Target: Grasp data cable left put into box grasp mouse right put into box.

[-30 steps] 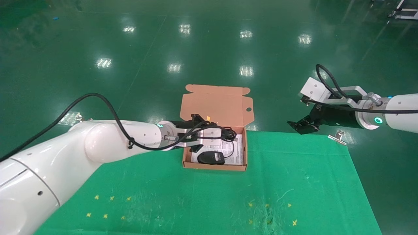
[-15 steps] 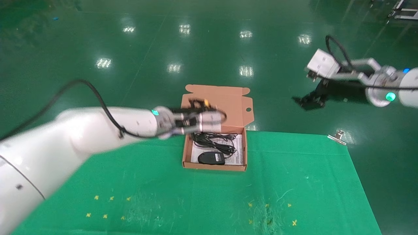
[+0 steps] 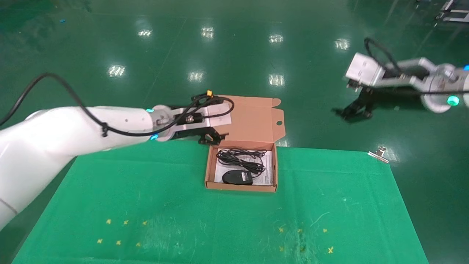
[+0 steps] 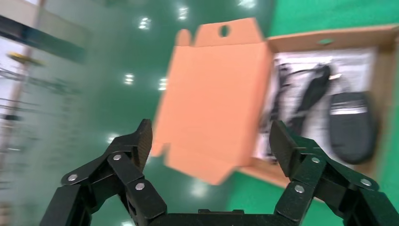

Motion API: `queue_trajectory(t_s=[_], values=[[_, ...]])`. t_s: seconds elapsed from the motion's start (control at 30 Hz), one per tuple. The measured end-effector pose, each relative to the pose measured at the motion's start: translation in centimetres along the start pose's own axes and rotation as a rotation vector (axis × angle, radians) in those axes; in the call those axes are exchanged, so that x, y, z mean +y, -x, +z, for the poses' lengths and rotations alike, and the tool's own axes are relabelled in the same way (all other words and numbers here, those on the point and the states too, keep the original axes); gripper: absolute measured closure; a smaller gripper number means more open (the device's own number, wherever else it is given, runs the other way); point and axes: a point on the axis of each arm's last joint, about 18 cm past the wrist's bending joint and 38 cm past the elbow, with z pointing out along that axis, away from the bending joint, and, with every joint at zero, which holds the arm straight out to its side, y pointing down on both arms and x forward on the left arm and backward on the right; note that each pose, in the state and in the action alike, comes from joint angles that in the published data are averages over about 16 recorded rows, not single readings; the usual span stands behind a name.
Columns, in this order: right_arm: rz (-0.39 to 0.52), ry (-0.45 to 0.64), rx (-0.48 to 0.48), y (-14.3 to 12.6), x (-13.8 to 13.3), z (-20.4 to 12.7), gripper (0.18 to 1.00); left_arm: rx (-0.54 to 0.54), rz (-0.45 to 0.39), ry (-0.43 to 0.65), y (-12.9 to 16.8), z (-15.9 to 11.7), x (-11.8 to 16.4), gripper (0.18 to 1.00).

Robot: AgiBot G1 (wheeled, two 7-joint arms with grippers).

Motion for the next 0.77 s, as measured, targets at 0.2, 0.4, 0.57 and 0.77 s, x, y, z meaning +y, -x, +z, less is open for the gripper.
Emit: queue_trajectory(t_s=[0.2, 0.4, 0.57, 0.77], values=[[0.074, -0.076, -0.098, 2.9, 0.3, -0.2, 0.178, 0.067, -0.153, -0.062, -2.0, -1.7, 1.3, 0.263], [0.14, -0.157, -0.192, 5.6, 0.4, -0.9, 0.178, 0.126, -0.291, -0.136, -3.6, -3.9, 2.3, 0.212], [0.184, -0.221, -0.258, 7.5, 0.3, -1.7, 0.178, 0.165, -0.381, -0.196, -4.5, -5.9, 2.7, 0.193], [0.211, -0.266, -0.3, 8.6, 0.2, -2.3, 0.178, 0.189, -0.433, -0.238, -5.1, -7.3, 3.0, 0.185]])
